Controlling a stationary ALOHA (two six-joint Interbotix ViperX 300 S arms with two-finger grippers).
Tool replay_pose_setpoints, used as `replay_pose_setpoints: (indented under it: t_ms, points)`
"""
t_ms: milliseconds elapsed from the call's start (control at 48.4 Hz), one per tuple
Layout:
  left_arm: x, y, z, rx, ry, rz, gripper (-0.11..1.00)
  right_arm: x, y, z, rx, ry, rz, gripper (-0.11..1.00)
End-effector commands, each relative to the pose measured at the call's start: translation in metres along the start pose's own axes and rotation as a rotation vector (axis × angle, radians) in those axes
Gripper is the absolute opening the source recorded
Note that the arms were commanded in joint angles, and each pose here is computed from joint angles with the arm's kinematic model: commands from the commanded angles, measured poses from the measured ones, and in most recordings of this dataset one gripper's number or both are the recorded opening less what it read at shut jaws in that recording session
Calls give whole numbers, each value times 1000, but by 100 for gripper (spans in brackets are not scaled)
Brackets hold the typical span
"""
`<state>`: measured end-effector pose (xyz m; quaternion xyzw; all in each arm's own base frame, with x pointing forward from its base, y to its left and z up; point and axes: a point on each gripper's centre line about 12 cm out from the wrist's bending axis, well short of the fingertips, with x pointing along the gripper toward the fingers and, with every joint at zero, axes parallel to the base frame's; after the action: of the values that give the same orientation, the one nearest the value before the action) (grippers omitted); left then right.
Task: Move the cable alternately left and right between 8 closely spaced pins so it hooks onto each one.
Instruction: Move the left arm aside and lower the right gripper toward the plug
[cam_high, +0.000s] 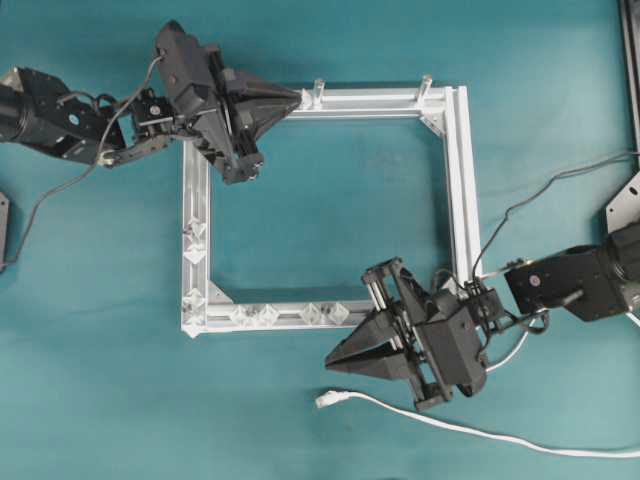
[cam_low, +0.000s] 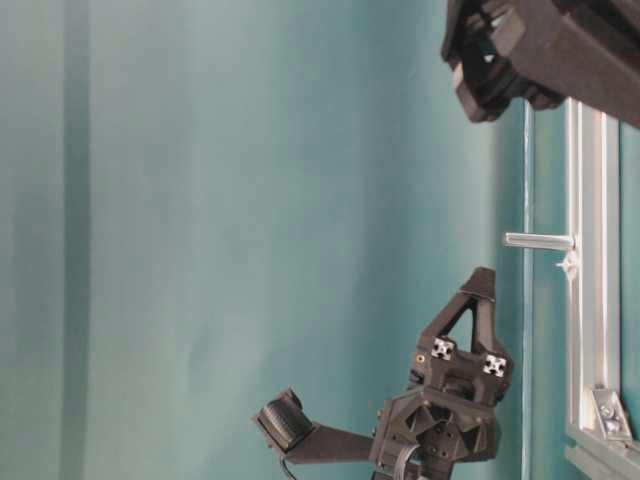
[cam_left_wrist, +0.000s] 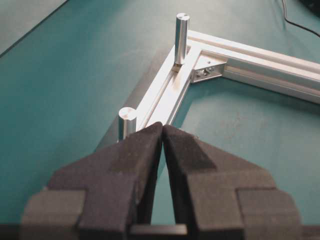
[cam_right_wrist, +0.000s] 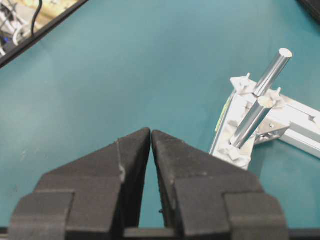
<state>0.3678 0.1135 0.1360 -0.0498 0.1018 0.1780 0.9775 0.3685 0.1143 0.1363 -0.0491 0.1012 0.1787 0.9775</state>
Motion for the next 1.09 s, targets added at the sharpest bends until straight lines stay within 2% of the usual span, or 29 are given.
replay_pose_setpoints:
  t_ms: [0, 41, 103, 145, 269, 434, 744, 826, 888, 950, 1074]
  points:
    - [-4, -11, 26, 14, -25, -40, 15, 1, 3, 10, 4, -28, 10, 19]
    - [-7, -11, 29, 19, 5, -44, 12, 1, 4, 10, 6, -17, 13, 17]
    - [-12, -12, 33, 23, 52, -48, 1, 2, 4, 13, 11, 3, 12, 5]
    - [-16, -13, 37, 26, 80, -49, 0, 2, 5, 16, 12, 15, 14, 0]
    - [-31, -15, 51, 29, 111, -60, 0, 2, 5, 29, 8, 46, 11, 0]
    - [-55, -21, 72, 29, 54, -84, 0, 6, 9, 44, -2, 97, 19, 0]
    - [-103, -24, 63, 25, 127, -110, 0, 28, 31, 61, -38, 375, 57, 0]
    - [-118, -27, 60, 29, 138, -131, 1, 33, 32, 59, -28, 447, 53, 0]
    - [-127, -28, 57, 30, 140, -140, 1, 37, 31, 56, 3, 495, 42, 0]
    - [-135, -28, 53, 32, 145, -146, 9, 40, 31, 54, 48, 531, 26, 0]
    - [-152, -27, 47, 34, 142, -155, 44, 48, 31, 55, 174, 564, -15, 0]
